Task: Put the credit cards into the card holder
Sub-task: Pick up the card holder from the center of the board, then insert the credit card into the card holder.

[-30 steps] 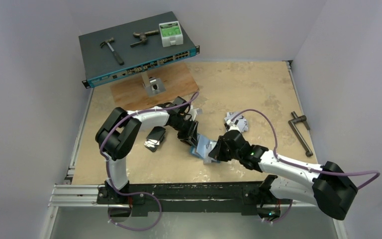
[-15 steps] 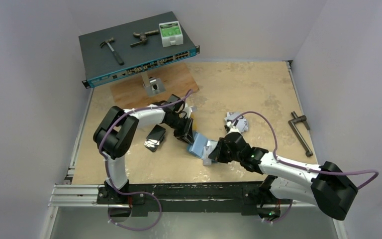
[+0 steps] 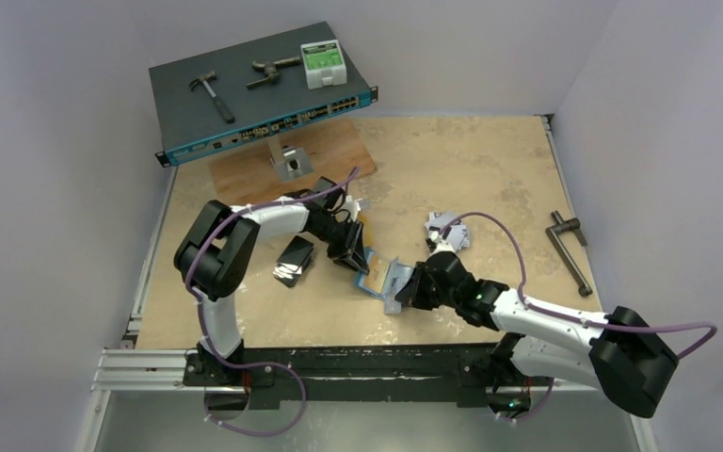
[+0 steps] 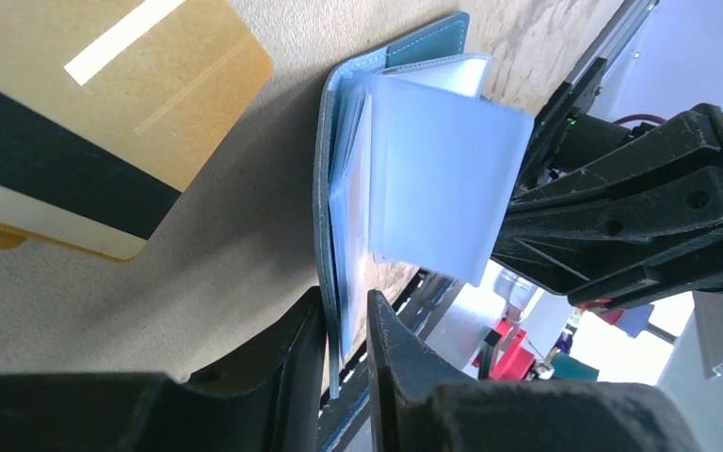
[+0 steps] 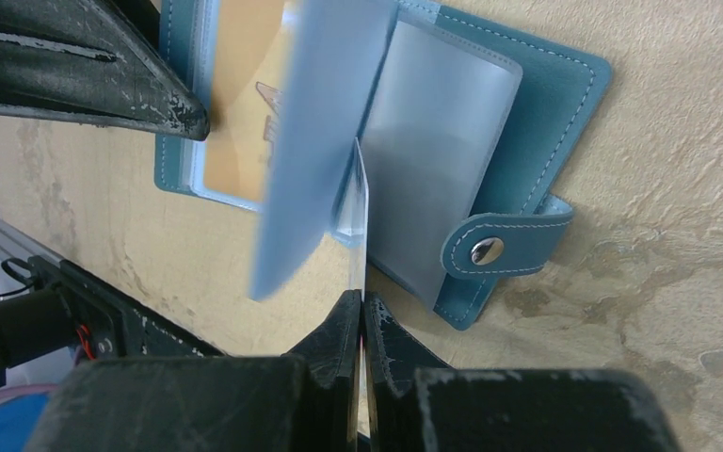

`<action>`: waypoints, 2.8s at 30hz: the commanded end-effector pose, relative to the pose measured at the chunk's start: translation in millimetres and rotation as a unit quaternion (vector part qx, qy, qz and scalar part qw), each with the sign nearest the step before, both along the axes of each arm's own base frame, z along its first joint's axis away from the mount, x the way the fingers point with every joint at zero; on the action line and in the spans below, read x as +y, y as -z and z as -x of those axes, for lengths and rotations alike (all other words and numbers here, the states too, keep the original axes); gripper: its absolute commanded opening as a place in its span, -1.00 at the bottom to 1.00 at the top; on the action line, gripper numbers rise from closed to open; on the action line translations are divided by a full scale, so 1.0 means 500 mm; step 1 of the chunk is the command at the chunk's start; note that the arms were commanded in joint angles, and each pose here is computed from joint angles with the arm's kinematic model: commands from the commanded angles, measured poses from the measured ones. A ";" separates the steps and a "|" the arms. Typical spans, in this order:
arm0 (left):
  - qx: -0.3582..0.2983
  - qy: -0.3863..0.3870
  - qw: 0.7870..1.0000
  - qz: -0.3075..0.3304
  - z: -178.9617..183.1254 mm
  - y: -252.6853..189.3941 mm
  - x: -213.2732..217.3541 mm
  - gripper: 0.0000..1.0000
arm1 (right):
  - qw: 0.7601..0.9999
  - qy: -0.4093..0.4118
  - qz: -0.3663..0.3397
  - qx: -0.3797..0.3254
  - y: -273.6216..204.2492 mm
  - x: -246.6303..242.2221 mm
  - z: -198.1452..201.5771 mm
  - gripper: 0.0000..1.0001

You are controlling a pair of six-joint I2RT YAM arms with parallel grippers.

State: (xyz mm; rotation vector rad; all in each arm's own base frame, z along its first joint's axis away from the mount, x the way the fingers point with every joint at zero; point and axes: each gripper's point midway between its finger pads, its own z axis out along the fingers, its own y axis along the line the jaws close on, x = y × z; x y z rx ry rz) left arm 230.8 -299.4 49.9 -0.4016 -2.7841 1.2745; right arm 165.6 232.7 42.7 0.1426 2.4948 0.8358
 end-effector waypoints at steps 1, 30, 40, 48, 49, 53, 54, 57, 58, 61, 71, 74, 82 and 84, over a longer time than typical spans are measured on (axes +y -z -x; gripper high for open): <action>0.012 -0.012 0.999 0.039 -0.018 -0.039 -0.006 -0.54 | 1.000 -0.005 -0.009 -0.024 -0.036 0.009 -0.013 -1.00; 0.033 0.033 0.998 0.052 0.012 -0.009 -0.038 -0.39 | 0.999 -0.017 -0.023 -0.043 -0.041 0.047 -0.042 -1.00; 0.040 0.039 0.998 0.022 0.009 0.022 -0.044 -1.00 | 0.999 -0.015 -0.040 -0.029 -0.029 0.034 -0.017 -1.00; -0.026 0.079 0.990 0.113 0.016 -0.142 -0.046 -1.00 | 0.984 0.036 -0.096 -0.146 -0.175 -0.001 -0.055 -1.00; -0.046 0.090 0.986 0.129 0.019 -0.179 -0.044 -1.00 | 0.976 0.043 -0.116 -0.177 -0.207 -0.008 -0.059 -1.00; -0.113 0.132 0.968 0.181 0.051 -0.322 -0.029 -1.00 | 0.930 0.077 -0.198 -0.299 -0.345 -0.047 -0.067 -1.00; -0.127 0.140 0.962 0.194 0.063 -0.356 -0.024 -1.00 | 0.918 0.081 -0.210 -0.325 -0.377 -0.057 -0.066 -1.00; -0.185 0.153 0.945 0.223 0.094 -0.448 -0.005 -1.00 | 0.898 0.060 -0.209 -0.384 -0.453 -0.059 -0.063 -1.00; -0.205 0.156 0.937 0.236 0.102 -0.477 0.000 -1.00 | 0.895 0.048 -0.202 -0.394 -0.477 -0.053 -0.065 -1.00; -0.244 0.169 0.911 0.286 0.136 -0.566 0.009 -1.00 | 0.893 0.008 -0.177 -0.415 -0.540 -0.023 -0.072 -1.00; -0.296 0.184 0.861 0.372 0.202 -0.697 0.030 -1.00 | 0.838 -0.022 -0.251 -0.484 -0.699 -0.011 -0.038 -1.00; -0.315 0.181 0.852 0.377 0.207 -0.722 0.034 -1.00 | 0.828 -0.023 -0.276 -0.487 -0.718 -0.012 -0.027 -1.00; -0.348 0.168 0.840 0.382 0.219 -0.746 0.039 -1.00 | 0.813 -0.014 -0.318 -0.488 -0.749 -0.013 -0.020 -1.00; -0.355 0.163 0.838 0.381 0.218 -0.751 0.038 -1.00 | 0.810 -0.007 -0.329 -0.485 -0.752 -0.013 -0.022 -1.00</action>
